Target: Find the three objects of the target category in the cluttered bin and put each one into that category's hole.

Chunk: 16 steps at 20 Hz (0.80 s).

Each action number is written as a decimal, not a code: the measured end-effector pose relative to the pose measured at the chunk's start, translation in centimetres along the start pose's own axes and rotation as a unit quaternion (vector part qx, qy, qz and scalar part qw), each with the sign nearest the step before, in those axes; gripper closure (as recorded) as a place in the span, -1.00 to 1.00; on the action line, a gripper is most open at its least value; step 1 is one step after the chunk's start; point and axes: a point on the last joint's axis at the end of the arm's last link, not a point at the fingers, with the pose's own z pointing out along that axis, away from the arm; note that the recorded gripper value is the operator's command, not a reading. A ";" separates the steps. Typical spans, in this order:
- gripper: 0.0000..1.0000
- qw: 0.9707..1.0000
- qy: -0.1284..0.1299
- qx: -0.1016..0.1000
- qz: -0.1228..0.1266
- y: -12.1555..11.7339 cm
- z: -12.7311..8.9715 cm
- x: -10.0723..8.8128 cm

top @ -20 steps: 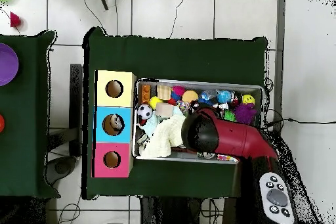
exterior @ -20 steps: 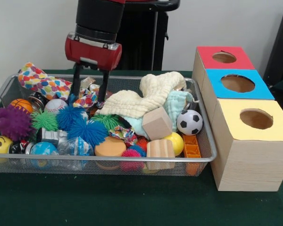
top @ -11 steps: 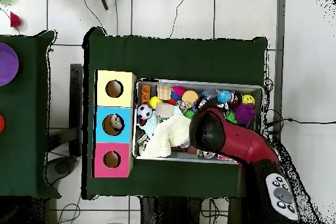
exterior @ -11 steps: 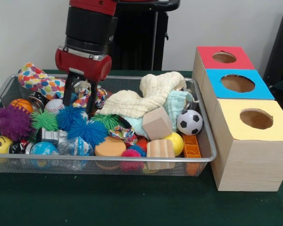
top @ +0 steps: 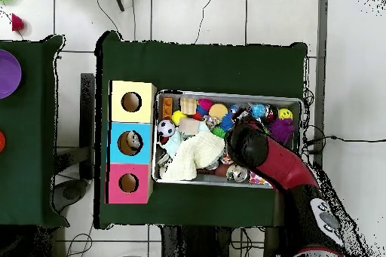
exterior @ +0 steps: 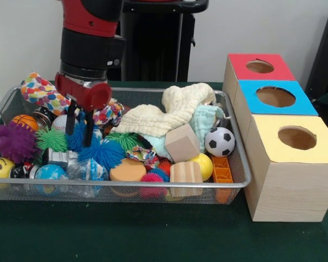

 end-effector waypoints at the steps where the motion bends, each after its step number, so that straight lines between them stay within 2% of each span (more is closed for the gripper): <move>1: -1.00 1.000 0.003 0.003 0.018 -0.1 0.2 0.0; 6: -1.00 0.997 0.015 0.007 0.072 0.2 0.7 0.8; 10: -1.00 0.996 0.027 0.012 0.086 -0.1 0.7 2.1; 16: -1.00 0.994 0.045 0.023 0.093 -1.2 1.5 4.0</move>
